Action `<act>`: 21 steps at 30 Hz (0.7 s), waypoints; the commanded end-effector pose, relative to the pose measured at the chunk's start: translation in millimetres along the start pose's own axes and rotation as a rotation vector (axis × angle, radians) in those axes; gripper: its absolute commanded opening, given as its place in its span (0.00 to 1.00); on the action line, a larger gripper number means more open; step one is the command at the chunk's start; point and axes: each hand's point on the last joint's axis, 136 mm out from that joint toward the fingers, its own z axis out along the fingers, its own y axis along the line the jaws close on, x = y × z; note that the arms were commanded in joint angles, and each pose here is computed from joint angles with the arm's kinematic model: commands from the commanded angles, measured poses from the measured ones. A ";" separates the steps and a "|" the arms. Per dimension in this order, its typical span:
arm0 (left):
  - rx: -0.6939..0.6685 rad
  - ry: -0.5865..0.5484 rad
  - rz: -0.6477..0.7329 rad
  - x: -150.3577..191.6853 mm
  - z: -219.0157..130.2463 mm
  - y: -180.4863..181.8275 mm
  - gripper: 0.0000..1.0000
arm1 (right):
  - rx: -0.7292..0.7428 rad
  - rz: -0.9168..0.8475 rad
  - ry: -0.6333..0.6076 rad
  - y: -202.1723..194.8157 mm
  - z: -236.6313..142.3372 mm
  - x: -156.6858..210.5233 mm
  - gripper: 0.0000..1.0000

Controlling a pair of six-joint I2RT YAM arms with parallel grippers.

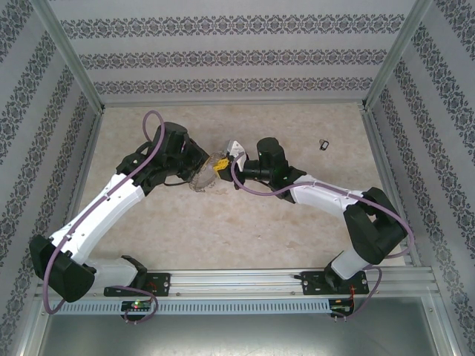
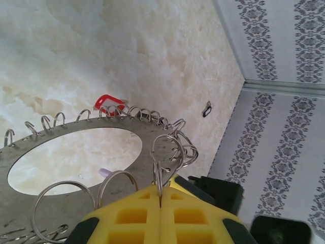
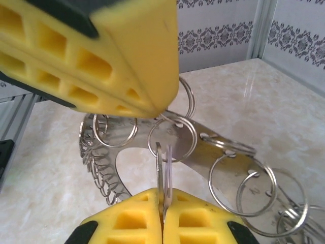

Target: Put the keys on the keyring

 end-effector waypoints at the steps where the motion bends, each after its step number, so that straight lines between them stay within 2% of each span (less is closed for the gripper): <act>1: 0.065 -0.018 0.031 -0.7 -4.2 -12.9 0.00 | -0.028 -0.032 -0.030 8.4 -9.8 -20.8 0.00; 5: 0.072 -0.016 0.036 -0.8 -2.7 -15.0 0.06 | -0.019 -0.049 -0.032 10.0 -13.3 -27.0 0.00; 12: 0.083 -0.024 0.059 -2.0 -5.9 -18.4 0.28 | -0.032 -0.087 -0.009 15.2 -16.6 -32.1 0.00; 18: 0.075 -0.061 0.091 -9.1 -13.2 -10.3 0.29 | -0.061 -0.068 0.008 18.8 -25.2 -36.4 0.00; 21: 0.081 -0.128 0.172 -21.4 -24.2 -8.7 0.46 | -0.082 -0.026 0.036 20.3 -31.8 -41.9 0.00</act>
